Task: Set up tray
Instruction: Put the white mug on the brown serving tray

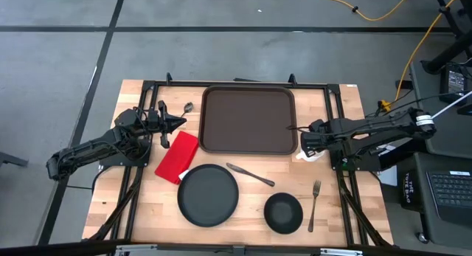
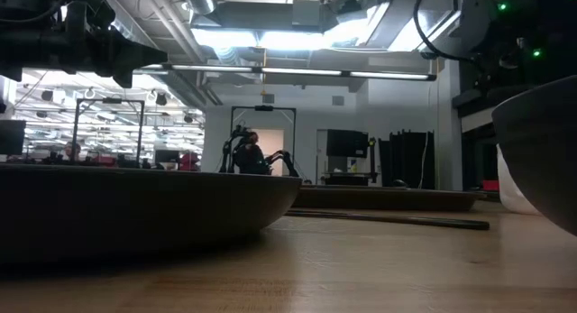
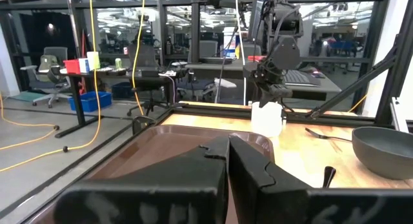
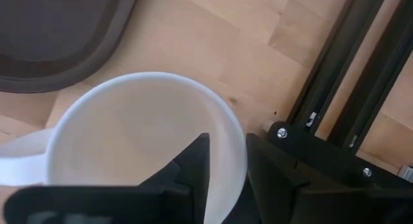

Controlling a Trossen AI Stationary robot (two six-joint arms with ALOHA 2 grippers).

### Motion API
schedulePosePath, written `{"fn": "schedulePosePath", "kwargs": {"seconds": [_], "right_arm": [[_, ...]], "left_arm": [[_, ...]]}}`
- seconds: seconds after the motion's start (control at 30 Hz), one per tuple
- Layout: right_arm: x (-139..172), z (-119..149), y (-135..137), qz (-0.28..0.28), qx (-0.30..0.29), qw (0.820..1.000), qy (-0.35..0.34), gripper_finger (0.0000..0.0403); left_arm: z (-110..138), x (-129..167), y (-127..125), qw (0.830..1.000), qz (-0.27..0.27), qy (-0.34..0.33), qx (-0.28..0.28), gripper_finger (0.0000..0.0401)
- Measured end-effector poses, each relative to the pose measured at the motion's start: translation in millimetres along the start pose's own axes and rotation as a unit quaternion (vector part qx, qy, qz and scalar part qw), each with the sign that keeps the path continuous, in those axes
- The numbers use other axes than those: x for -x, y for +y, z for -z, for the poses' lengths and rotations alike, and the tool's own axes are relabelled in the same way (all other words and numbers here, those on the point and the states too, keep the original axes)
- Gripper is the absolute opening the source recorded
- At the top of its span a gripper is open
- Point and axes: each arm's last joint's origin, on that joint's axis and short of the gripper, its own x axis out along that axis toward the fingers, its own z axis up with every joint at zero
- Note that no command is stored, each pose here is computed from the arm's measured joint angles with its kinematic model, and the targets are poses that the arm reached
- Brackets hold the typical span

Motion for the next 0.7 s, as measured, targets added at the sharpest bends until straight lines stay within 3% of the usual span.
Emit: {"fn": "schedulePosePath", "kwargs": {"seconds": [0.1, 0.3, 0.7], "right_arm": [[-0.2, -0.1, 0.4, 0.000, 0.000, 1.000, 0.000, 0.0089], [0.3, -0.2, 0.4, -0.003, -0.014, 1.000, -0.002, 0.0017], [10.9, 0.8, -4.7, -0.009, -0.040, 0.999, 0.022, 0.0011]], "left_arm": [[0.0, 0.0, 0.0, 1.000, 0.000, 0.000, 0.000, 0.0004], [0.0, 0.0, 0.0, 1.000, 0.000, 0.000, 0.000, 0.0004], [0.0, 0.0, 0.0, 1.000, 0.000, 0.000, 0.000, 0.0004]]}}
